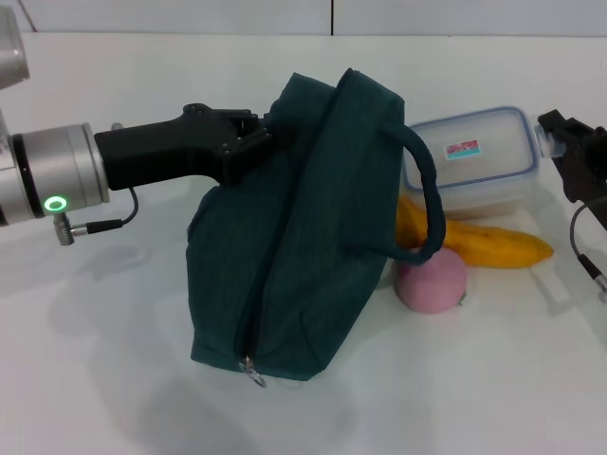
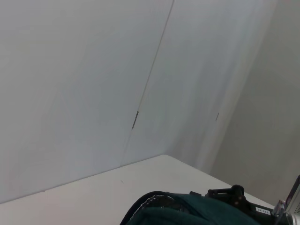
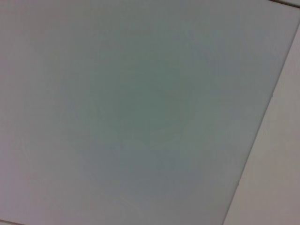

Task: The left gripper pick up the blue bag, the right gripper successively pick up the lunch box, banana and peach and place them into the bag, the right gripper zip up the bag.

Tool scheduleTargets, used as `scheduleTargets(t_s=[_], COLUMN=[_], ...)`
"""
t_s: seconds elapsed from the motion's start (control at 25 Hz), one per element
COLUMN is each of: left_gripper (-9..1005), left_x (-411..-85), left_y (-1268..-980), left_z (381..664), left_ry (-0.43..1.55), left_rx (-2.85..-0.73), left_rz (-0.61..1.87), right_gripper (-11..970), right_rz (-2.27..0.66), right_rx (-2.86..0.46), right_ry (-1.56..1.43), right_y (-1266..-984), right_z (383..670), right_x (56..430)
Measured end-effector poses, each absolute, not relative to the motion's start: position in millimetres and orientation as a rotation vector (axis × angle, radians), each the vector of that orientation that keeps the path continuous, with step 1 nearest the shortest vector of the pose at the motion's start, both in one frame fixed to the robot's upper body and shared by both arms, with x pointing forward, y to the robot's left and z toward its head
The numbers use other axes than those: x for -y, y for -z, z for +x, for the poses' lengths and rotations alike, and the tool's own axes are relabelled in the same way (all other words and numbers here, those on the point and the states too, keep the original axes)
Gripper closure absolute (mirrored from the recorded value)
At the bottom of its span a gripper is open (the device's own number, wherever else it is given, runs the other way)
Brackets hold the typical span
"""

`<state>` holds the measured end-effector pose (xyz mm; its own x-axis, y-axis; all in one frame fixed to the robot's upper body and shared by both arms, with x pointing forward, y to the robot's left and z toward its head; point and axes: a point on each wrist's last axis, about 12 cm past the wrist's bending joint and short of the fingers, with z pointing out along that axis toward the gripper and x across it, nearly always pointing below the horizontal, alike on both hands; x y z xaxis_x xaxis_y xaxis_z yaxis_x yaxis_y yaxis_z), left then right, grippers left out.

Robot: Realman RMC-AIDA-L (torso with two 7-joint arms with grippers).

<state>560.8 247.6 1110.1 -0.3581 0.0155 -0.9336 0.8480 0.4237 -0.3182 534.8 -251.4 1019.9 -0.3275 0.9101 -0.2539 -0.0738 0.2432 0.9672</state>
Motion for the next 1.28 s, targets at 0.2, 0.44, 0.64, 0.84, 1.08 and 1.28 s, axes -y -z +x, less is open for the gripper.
scheduleTargets(t_s=[0.2, 0.44, 0.64, 0.84, 1.08, 1.28], left_gripper=[881, 881, 881, 881, 881, 881], left_x=[-247, -246, -244, -243, -241, -239], left_y=[-1110, -1110, -1109, -1111, -1112, -1114], left_z=[561, 561, 560, 562, 563, 565], left_ry=[1.075, 1.076, 1.081, 1.081, 1.083, 1.084], left_rx=[-1.705, -1.705, -1.707, -1.702, -1.698, -1.691], left_rz=[0.757, 0.756, 0.767, 0.773, 0.779, 0.79], right_gripper=[860, 850, 827, 769, 615, 621], right_rz=[0.813, 0.878, 0.88, 0.884, 0.892, 0.904], right_rx=[-1.543, -1.589, -1.628, -1.626, -1.626, -1.626], right_ry=[-1.26, -1.243, -1.231, -1.228, -1.237, -1.257], right_y=[-1019, -1012, -1008, -1006, -1006, -1005], right_z=[535, 535, 534, 530, 528, 527], right_x=[252, 254, 255, 258, 255, 249])
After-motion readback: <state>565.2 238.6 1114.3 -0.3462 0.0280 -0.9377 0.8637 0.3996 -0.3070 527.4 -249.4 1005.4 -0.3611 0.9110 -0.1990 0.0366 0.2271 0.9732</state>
